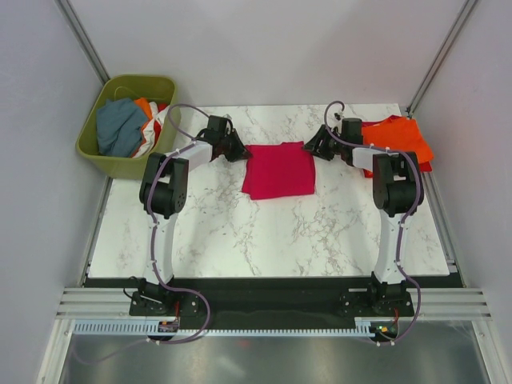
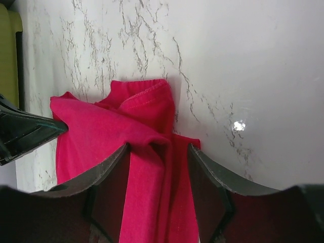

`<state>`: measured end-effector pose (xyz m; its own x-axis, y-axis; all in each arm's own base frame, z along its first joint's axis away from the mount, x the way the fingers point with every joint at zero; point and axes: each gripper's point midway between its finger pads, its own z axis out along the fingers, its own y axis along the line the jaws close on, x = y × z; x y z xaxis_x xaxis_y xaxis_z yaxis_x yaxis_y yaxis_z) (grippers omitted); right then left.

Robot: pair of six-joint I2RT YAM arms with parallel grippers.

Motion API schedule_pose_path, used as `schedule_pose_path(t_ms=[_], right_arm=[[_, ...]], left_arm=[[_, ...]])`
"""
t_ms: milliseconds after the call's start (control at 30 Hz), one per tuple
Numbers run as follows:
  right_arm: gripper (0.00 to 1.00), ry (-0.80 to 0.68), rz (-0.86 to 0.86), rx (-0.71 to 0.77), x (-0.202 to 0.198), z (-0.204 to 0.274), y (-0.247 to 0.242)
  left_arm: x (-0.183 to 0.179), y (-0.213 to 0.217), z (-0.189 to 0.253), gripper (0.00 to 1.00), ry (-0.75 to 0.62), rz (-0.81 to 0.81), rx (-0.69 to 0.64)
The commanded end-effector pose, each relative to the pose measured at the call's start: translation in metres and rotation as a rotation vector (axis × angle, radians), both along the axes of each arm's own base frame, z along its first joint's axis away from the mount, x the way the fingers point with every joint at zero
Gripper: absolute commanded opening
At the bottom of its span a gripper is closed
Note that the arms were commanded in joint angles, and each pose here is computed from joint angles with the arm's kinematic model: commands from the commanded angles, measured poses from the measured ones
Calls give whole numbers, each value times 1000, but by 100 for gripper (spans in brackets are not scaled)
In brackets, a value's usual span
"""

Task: Fold and stack the t-shirts
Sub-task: Neatly place the folded tshirt to the corner

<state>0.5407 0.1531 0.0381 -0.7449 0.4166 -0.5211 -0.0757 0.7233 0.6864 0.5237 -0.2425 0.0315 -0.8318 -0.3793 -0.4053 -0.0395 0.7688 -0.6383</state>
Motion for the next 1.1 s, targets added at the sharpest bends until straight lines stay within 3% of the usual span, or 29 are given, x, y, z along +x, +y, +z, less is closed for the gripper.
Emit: schedule_pose_path(t_ms=[0,200,300,467,800,933,1067], right_arm=[[57,42,-4,-70,-5,-20,-1],[61,-17,-78,-160,-6,-1,-20],[63,-36,-88,-151,-7,4,-21],[70,-86,-92,-149,-9,24,-21],[68,-31,-112,-190,-10,9,-28],[77,-58,-145,-217,-11,16,-36],[71,-32,-120,-200,-10,10,-31]], left_arm=[[4,7,-4,10,16,19,28],[0,14,1,46,3,35,60],[-2,19,2,57,-9,43,86],[-1,20,5,62,-28,38,102],[-2,10,2,63,-21,12,90],[-1,9,1,63,-22,5,94],[0,8,1,63,-22,3,94]])
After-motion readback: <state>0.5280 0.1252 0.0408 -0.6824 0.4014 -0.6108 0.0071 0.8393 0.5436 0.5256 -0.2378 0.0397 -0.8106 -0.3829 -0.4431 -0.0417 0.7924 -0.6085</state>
